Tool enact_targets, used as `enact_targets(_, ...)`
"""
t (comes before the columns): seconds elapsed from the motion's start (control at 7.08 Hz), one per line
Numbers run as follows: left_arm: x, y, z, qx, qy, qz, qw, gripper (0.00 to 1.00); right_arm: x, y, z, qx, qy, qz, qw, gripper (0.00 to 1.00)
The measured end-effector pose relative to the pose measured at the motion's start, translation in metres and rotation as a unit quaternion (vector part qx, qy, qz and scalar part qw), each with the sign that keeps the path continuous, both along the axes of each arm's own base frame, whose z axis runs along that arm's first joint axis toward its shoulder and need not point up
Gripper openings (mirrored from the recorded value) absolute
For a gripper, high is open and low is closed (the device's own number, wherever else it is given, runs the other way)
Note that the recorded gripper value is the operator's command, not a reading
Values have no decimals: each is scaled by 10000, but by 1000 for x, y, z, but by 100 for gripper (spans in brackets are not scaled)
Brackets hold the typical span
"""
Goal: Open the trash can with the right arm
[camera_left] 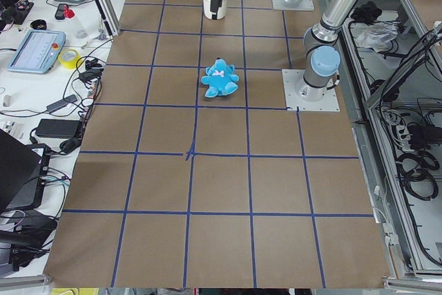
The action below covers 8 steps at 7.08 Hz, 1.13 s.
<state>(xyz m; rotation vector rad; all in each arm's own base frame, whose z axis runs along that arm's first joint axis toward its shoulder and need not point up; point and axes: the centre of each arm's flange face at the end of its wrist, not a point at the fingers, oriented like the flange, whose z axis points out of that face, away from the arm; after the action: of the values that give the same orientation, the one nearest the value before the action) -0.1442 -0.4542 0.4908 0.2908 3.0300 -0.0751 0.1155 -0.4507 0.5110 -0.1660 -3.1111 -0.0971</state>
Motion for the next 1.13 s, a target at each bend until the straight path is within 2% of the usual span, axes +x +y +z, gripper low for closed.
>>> enact_targets(1.13, 0, 0, 0, 0, 0, 0, 10000, 100, 2, 0, -3, 36, -1, 55, 10000, 100)
